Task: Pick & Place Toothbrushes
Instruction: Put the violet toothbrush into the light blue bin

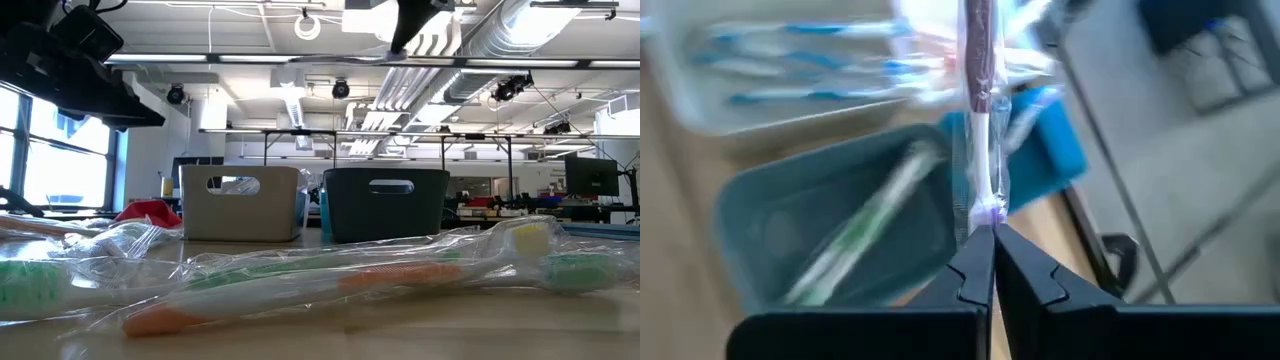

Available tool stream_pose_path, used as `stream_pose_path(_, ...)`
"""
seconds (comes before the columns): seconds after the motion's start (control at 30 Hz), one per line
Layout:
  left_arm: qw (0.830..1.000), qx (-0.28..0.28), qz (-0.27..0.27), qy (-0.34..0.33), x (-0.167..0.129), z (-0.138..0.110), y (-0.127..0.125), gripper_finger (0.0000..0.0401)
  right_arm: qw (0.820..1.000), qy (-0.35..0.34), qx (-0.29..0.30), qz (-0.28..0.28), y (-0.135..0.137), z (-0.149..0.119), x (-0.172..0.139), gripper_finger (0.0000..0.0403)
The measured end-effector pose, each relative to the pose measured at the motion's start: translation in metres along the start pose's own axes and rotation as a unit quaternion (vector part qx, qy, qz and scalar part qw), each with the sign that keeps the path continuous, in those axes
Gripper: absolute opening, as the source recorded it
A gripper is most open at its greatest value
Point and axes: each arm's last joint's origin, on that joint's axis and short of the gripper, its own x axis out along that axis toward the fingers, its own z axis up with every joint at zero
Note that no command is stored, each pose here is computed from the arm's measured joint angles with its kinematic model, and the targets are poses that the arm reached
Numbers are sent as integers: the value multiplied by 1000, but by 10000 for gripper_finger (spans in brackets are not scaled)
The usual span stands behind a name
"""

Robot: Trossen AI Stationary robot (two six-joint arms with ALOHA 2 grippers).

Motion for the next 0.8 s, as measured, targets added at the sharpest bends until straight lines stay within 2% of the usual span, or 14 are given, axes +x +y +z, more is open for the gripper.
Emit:
stream_pose_path(0.13,1000,-4,0,1,0,0,0,159,997,26,50,-48,-22,1,15,3)
stream_pose_path(0.37,1000,-12,0,1,0,0,0,159,987,51,124,-86,-61,6,42,3)
stream_pose_path(0.53,1000,-17,0,1,0,0,0,159,981,60,153,-105,-81,7,55,3)
stream_pose_path(0.8,1000,-30,0,1,0,0,0,159,980,32,192,-44,-87,-3,116,3)
